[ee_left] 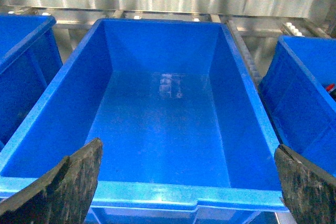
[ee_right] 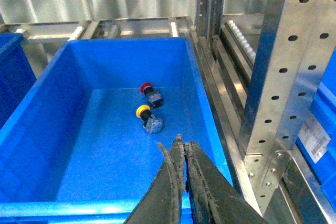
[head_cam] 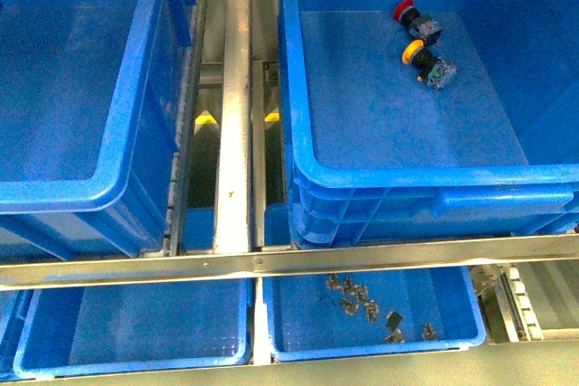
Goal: Pick red and yellow buttons and place in box
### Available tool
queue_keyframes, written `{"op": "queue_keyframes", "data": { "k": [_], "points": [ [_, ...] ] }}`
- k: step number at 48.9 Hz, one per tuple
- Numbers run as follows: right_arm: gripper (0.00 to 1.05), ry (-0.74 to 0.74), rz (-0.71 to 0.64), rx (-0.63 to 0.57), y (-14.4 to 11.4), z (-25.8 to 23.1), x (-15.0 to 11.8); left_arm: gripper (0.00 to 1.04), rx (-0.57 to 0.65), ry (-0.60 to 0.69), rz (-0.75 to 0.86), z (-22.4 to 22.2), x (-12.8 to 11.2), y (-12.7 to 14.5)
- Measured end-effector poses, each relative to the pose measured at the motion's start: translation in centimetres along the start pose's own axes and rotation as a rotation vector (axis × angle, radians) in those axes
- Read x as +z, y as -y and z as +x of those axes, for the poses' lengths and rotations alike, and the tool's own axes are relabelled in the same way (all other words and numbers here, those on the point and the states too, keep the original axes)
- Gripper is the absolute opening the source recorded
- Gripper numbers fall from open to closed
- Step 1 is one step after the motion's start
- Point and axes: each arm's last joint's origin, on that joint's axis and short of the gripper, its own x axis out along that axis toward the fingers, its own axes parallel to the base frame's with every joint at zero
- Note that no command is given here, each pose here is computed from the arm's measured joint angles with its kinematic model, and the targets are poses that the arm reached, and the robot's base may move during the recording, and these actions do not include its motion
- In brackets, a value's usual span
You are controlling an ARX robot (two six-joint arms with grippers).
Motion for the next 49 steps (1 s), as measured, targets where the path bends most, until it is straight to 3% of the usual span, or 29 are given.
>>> {"op": "queue_keyframes", "data": {
  "k": [38,40,49],
  "points": [
    [0.04,-0.004,-0.002,0.000,0.0,-1.6,-0.3,0.97,0.000,0.000,0.000,0.0,0.0,0.0],
    [0.09,-0.004,-0.002,0.000,0.0,-1.6,-0.3,0.97,0.000,0.000,0.000,0.0,0.0,0.0],
    [0.53,-0.004,-0.002,0.000,0.0,-1.6,-0.3,0.97,0.000,0.000,0.000,0.0,0.0,0.0]
  ]
}}
